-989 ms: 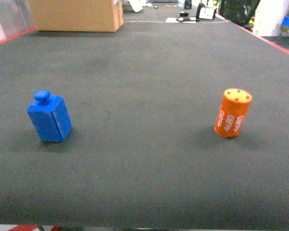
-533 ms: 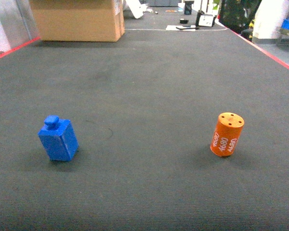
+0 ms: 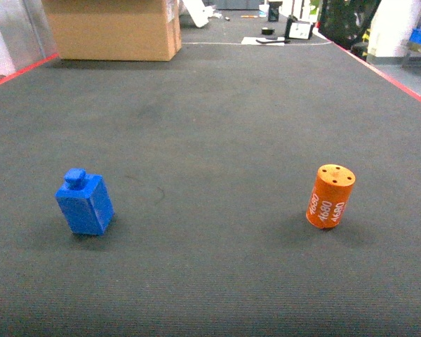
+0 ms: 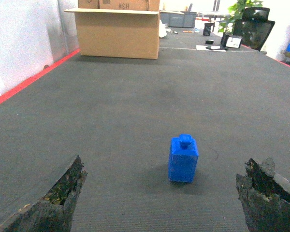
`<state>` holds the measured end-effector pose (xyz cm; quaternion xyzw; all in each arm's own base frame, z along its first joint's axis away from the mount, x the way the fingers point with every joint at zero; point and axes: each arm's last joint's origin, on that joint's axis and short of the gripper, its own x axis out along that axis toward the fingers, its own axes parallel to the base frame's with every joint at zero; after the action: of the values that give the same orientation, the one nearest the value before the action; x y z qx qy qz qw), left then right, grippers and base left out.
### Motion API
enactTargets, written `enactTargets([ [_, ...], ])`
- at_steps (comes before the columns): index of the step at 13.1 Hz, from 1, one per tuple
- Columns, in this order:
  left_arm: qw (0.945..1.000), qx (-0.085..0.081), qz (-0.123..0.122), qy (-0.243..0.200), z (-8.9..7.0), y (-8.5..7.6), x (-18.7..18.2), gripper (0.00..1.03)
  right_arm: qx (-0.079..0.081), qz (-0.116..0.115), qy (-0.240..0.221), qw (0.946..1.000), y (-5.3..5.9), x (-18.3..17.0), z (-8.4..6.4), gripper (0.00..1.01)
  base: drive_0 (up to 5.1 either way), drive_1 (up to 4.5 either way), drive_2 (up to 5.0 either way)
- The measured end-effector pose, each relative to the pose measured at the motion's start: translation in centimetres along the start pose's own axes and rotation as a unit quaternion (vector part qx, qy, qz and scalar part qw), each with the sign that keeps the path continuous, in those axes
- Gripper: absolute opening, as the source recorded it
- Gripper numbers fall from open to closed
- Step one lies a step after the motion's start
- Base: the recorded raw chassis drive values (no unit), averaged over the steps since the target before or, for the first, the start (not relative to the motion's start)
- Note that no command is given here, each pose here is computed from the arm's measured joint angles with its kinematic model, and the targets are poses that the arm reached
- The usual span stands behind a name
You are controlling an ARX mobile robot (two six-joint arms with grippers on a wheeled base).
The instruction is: Sort blue parts and orange caps into right shelf containers
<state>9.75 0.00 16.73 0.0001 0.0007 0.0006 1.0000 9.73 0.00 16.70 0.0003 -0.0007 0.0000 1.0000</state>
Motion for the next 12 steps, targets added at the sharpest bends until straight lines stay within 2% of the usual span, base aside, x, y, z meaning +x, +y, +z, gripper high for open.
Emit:
enactTargets([
  [12, 1.0000, 0.000, 0.000, 0.000, 0.00, 0.00, 0.00, 0.98, 0.000, 0.000, 0.000, 1.0000, 0.00, 0.00, 0.00, 0.98, 0.0, 0.00, 0.0],
])
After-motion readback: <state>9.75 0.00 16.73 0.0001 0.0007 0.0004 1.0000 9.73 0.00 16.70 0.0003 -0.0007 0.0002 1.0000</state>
